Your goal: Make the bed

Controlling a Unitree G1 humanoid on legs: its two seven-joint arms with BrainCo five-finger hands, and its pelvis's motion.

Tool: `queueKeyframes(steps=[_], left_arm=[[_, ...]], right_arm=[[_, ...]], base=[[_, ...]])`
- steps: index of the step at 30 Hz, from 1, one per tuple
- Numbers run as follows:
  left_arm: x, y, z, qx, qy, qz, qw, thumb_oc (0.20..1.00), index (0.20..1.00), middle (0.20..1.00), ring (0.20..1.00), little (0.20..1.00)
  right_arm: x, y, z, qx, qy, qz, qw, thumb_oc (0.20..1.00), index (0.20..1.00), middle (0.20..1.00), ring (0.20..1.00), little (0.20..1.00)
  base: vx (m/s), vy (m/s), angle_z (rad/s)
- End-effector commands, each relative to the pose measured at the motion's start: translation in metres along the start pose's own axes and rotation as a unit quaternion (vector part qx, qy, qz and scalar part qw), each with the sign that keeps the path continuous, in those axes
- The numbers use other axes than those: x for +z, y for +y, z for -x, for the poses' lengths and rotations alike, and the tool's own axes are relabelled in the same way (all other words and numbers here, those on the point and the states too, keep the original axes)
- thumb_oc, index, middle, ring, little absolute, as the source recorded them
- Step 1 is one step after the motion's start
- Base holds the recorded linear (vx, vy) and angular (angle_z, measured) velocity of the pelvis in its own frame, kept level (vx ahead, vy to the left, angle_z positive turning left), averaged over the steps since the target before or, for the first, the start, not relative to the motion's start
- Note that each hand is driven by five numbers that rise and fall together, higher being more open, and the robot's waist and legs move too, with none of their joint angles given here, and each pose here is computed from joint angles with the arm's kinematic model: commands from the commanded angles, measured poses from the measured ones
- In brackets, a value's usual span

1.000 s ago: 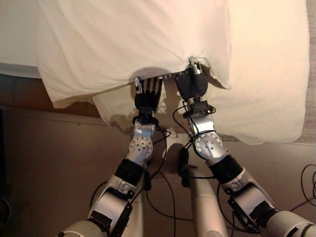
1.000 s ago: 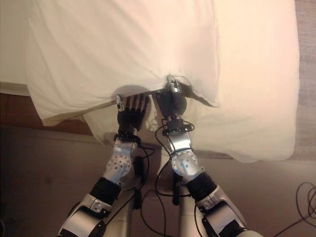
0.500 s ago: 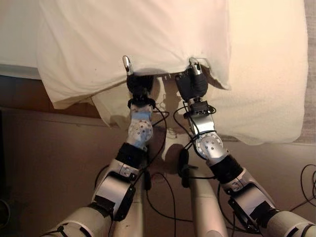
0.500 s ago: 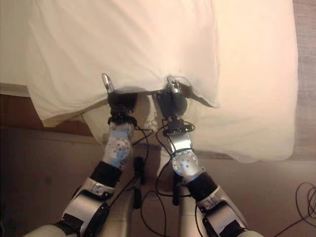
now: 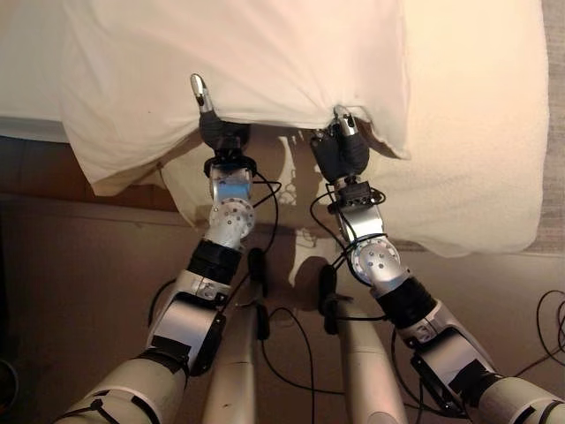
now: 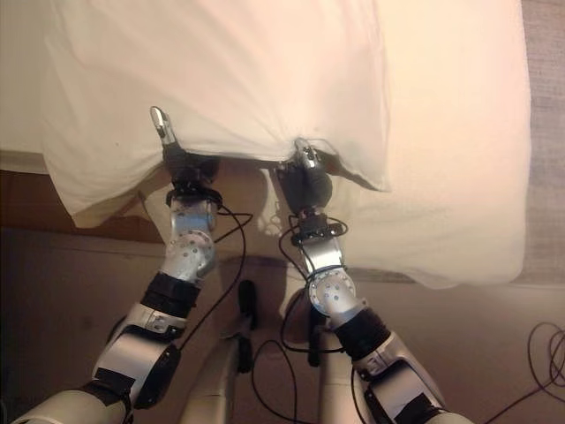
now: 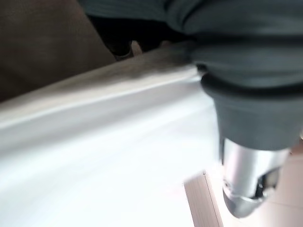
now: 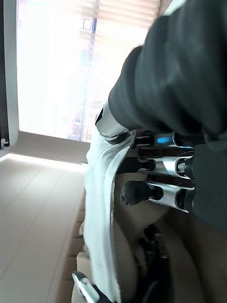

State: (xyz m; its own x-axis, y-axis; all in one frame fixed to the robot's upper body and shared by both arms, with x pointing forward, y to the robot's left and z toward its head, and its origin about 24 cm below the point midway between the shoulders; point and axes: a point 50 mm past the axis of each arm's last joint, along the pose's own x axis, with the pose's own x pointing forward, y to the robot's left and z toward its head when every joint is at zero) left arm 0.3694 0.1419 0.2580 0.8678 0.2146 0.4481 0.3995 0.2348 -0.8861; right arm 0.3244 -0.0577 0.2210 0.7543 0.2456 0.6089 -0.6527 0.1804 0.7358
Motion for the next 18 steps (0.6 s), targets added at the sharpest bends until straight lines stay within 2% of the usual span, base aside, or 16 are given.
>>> queueKeyframes(steps=[1,5,10,11,12,13,18], left_arm=[[0.051,-0.001,-0.018,0.007,-0.112,-0.062,0.992,1.000,1.000,1.000,1.000,1.000],[0.079,0.006,-0.016,0.018,-0.150,-0.094,0.984,1.000,1.000,1.000,1.000,1.000],[0.092,0.011,-0.012,0.022,-0.167,-0.105,0.980,1.000,1.000,1.000,1.000,1.000],[0.092,0.011,-0.011,0.020,-0.167,-0.110,0.980,0.878,0.878,0.878,0.878,0.878],[0.094,0.010,-0.011,0.016,-0.170,-0.114,0.979,0.558,0.558,0.558,0.558,0.558],[0.095,0.009,-0.010,0.014,-0.172,-0.115,0.978,0.200,0.200,0.200,0.200,0.200],[0.090,0.003,-0.006,-0.010,-0.166,-0.117,0.979,0.200,0.200,0.200,0.200,0.200]], right_arm=[[0.015,0.009,0.020,0.048,-0.046,0.000,0.998,0.200,0.200,0.200,0.200,0.200],[0.022,0.004,0.028,0.032,-0.054,0.012,0.998,0.200,0.200,0.200,0.200,0.200],[0.025,0.002,0.031,0.025,-0.055,0.022,0.998,0.200,0.200,0.200,0.200,0.200],[0.026,0.002,0.031,0.024,-0.055,0.024,0.998,0.200,0.200,0.200,0.200,0.200],[0.027,0.001,0.032,0.023,-0.058,0.025,0.998,0.200,0.200,0.200,0.200,0.200],[0.027,0.001,0.032,0.023,-0.058,0.025,0.998,0.200,0.200,0.200,0.200,0.200],[0.028,-0.002,0.032,0.018,-0.061,0.025,0.998,0.200,0.200,0.200,0.200,0.200]], base=[[0.00,0.000,0.00],[0.00,0.000,0.00],[0.00,0.000,0.00],[0.00,0.000,0.00],[0.00,0.000,0.00],[0.00,0.000,0.00],[0.00,0.000,0.00]])
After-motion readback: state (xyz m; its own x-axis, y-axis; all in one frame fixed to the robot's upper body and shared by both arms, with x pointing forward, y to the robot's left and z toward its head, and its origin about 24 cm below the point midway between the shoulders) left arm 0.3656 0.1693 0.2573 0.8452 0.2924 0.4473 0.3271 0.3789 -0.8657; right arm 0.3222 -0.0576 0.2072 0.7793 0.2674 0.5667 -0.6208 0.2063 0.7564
